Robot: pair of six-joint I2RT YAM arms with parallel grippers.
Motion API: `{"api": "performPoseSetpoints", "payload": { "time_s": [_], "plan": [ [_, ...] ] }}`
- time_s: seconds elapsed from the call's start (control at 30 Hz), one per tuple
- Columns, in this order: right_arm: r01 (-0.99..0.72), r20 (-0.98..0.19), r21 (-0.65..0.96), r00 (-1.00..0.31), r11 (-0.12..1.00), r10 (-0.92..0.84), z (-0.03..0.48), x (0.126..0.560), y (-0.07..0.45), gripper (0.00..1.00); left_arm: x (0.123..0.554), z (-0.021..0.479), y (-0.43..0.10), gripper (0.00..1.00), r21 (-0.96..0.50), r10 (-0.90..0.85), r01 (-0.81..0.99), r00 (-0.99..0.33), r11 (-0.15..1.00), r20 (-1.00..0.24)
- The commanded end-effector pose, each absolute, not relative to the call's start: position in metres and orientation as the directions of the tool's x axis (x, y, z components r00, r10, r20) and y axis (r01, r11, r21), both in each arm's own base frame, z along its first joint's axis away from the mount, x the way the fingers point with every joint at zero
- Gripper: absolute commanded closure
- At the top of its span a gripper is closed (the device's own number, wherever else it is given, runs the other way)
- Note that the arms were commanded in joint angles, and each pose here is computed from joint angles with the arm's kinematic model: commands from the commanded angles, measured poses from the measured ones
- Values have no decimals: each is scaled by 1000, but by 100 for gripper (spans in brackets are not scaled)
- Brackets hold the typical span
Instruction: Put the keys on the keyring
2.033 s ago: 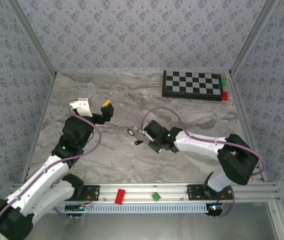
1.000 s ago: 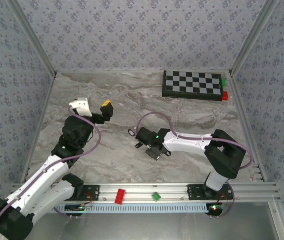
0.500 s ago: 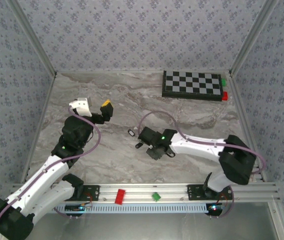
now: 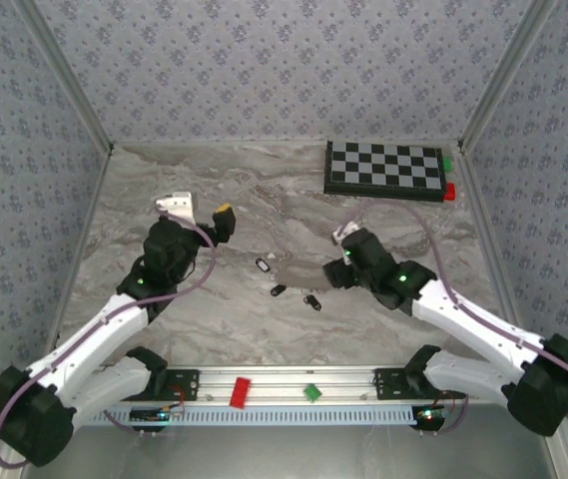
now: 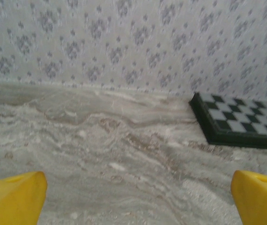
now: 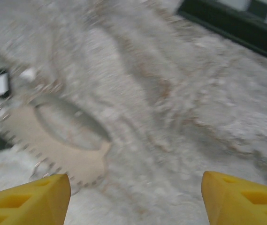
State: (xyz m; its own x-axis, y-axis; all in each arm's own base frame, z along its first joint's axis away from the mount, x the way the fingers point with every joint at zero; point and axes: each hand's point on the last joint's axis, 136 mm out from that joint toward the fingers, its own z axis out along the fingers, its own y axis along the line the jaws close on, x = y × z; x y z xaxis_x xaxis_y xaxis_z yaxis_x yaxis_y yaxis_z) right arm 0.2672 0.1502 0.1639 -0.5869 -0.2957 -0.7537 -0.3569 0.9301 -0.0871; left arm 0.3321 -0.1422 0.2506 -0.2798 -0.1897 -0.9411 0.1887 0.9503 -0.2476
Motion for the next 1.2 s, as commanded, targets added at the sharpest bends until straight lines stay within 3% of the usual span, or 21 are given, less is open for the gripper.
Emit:
{"api": "performPoseSetpoints", "payload": {
  "time_s": [0.0, 0.1, 0.37, 0.5, 0.67, 0.87, 0.93, 1.17],
  "plan": [
    [-195, -862, -100, -473, 976, -183, 188, 294, 115, 21, 344, 247, -137, 0, -231, -183, 110, -333, 967, -925],
    [-47, -911, -116, -393, 992, -125, 193, 307, 75, 0, 355, 225, -132, 0, -172, -142, 38, -406, 984, -903],
    [210, -942, -108, -334, 972, -33, 172, 322, -2, 0, 380, 193, -67, 0, 3, -123, -269, -450, 963, -885],
    [289, -956, -107, -294, 951, -18, 156, 330, -28, 0, 385, 178, -30, 0, 93, -91, -336, -494, 937, -865],
    [321, -928, -143, -371, 936, -15, 129, 340, -42, 0, 377, 146, 23, 0, 166, -121, -431, -564, 887, -817],
    [299, -944, -108, -329, 948, -4, 119, 357, -42, 0, 385, 128, 28, 0, 194, -38, -383, -523, 903, -852],
    [283, -956, -83, -293, 956, 4, 121, 359, -41, 0, 389, 124, 25, 0, 155, -37, -359, -474, 920, -880],
    [197, -974, -37, -226, 980, 8, 99, 360, -35, 0, 393, 101, 29, 0, 80, -74, -288, -487, 954, -870]
  ]
}}
